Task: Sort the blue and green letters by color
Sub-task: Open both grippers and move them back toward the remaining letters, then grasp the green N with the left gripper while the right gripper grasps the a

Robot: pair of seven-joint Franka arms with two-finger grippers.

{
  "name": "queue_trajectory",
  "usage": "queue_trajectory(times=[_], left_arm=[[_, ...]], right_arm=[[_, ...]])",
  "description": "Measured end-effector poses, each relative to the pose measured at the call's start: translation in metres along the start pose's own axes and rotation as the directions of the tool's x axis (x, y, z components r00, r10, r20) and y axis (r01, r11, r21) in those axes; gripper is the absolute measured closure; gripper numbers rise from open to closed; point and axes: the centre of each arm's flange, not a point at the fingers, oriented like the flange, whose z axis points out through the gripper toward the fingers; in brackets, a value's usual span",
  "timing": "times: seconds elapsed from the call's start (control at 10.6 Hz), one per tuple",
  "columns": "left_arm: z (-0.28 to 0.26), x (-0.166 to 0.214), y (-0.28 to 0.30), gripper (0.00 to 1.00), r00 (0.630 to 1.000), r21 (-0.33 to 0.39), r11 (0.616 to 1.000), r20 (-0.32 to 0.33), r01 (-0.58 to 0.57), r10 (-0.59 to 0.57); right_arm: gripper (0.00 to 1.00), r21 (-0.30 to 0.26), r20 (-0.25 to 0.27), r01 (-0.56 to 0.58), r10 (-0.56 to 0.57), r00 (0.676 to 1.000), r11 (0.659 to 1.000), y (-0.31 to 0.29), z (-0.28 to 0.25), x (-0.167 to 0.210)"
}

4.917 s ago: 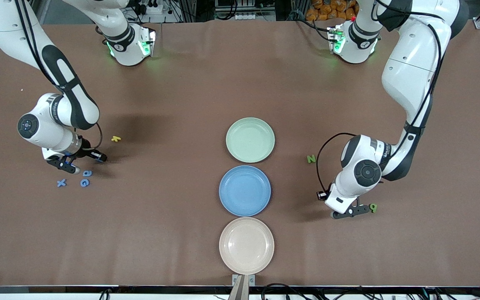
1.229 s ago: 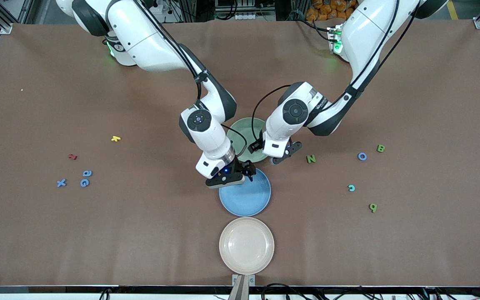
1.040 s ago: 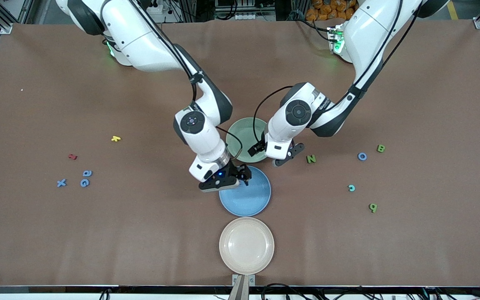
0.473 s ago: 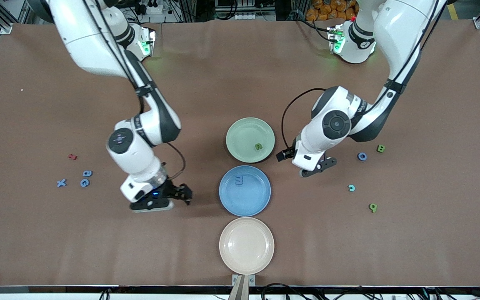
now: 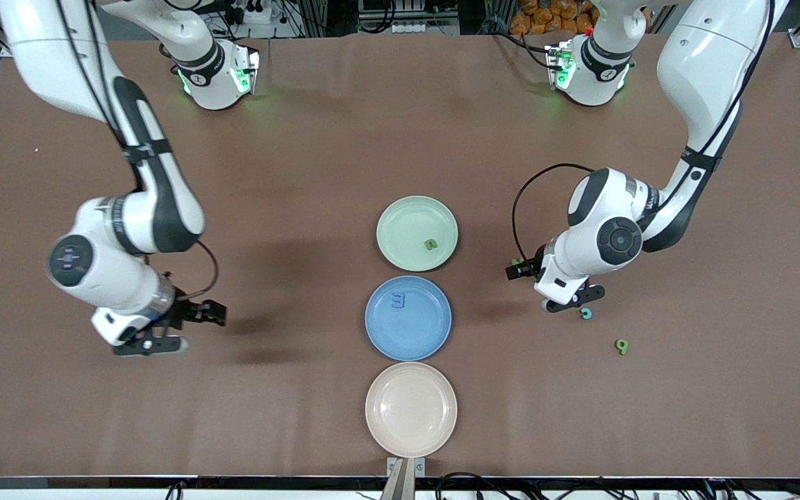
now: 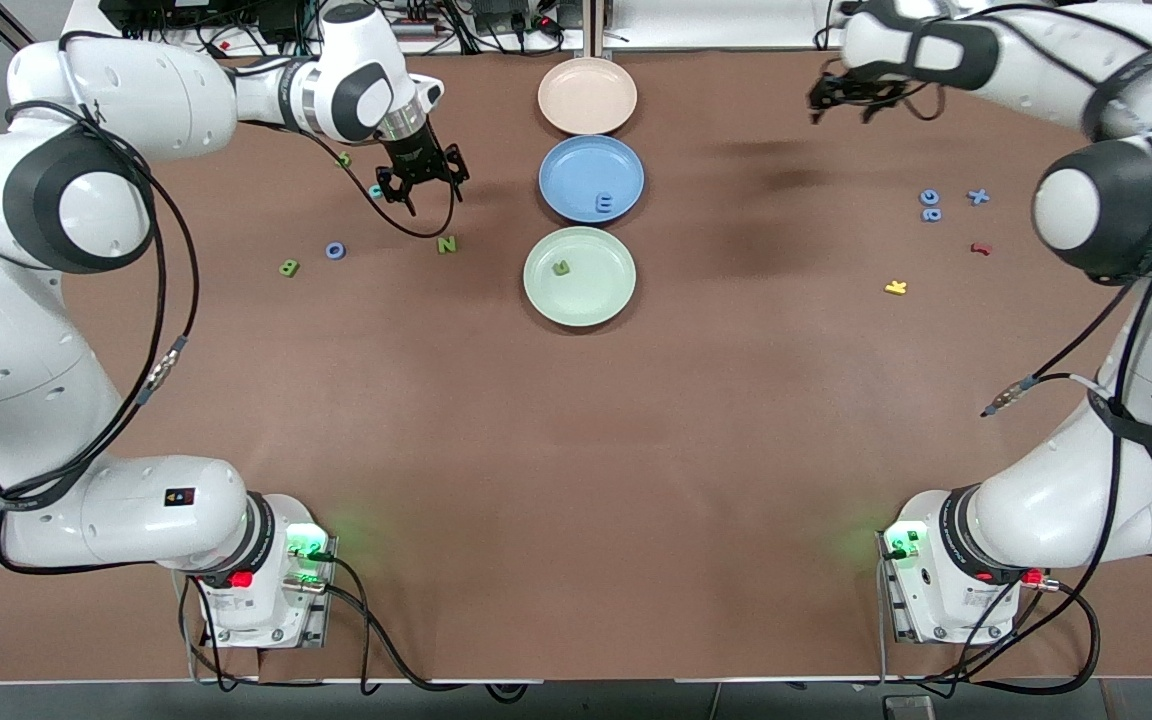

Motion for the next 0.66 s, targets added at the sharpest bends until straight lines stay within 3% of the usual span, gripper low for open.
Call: queue_trajectory(times=[0.38,0.66], left_arm=[[0.020,-0.008,0.006,0.15,0.999,0.012,1.000,0.032,-0.015,0.014],[0.034,-0.006,0.002,0.19,0.998,0.018,1.000,0.056,-0.008,0.007]], right_arm=[[0.00,-0.030,0.072,0.009,-0.007,0.997,0.999,0.095,-0.004,-0.042],[0.00,-0.066,0.054,0.010,-0.007,0.999,0.998,0.135,0.016,-0.068]])
